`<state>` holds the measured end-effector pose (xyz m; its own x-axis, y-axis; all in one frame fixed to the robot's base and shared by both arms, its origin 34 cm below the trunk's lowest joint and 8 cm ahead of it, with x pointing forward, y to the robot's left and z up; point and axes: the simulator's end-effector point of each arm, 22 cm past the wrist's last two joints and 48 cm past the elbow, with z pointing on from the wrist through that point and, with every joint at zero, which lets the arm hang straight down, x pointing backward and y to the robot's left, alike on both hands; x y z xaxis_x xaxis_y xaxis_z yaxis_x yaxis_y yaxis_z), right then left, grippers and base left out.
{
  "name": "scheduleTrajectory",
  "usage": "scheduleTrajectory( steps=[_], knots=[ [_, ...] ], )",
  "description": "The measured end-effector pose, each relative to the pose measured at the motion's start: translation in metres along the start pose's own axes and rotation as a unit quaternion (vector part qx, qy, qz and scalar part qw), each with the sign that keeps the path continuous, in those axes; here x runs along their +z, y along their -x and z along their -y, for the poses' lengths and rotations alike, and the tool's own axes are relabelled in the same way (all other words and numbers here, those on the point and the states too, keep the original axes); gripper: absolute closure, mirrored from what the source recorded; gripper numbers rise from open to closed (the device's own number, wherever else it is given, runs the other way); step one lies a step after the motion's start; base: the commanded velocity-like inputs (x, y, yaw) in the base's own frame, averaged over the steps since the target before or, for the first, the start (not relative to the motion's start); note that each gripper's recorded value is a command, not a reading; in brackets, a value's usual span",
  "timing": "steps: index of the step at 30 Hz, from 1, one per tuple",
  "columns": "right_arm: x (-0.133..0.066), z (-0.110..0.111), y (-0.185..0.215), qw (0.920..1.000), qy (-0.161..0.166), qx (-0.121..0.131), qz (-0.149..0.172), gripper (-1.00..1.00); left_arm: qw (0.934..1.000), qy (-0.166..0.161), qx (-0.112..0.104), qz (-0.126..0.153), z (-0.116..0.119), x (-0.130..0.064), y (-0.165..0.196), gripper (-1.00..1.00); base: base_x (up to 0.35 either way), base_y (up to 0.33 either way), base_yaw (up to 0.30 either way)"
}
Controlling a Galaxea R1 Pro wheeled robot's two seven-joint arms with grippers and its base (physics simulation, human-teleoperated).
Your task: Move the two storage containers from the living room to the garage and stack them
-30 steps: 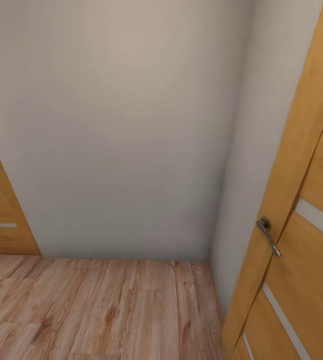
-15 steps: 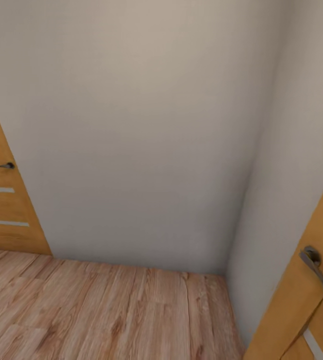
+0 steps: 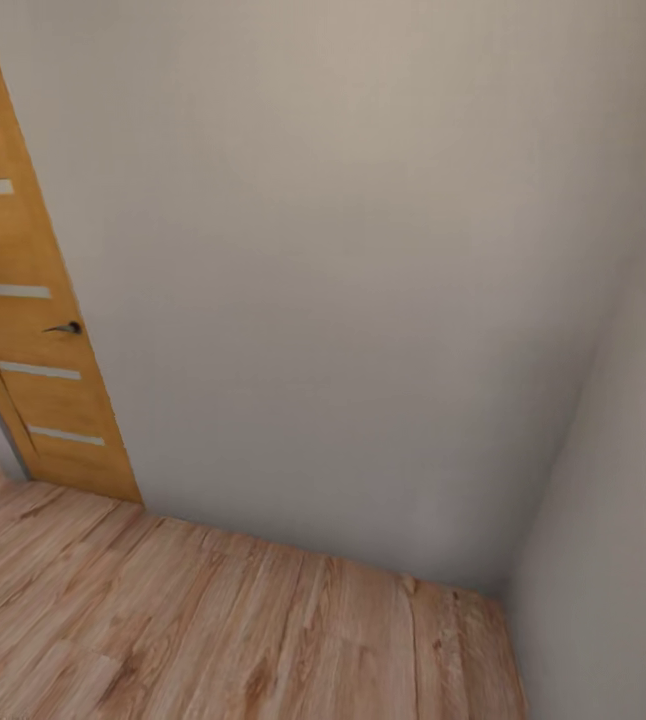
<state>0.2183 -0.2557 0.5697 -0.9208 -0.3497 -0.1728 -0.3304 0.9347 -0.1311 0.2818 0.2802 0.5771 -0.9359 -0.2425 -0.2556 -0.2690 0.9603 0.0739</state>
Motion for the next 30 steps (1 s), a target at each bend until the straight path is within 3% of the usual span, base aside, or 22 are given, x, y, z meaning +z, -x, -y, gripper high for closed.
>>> scheduleTrajectory(
  steps=[30],
  knots=[
    [0.0, -0.0002, 0.0004, 1.0, 0.0, 0.0, 0.001, -1.0, 1.0, 0.0, 0.0, 0.0, 0.0002, 0.0, 0.0, -1.0, 0.288, 0.0, 0.269]
  ],
)
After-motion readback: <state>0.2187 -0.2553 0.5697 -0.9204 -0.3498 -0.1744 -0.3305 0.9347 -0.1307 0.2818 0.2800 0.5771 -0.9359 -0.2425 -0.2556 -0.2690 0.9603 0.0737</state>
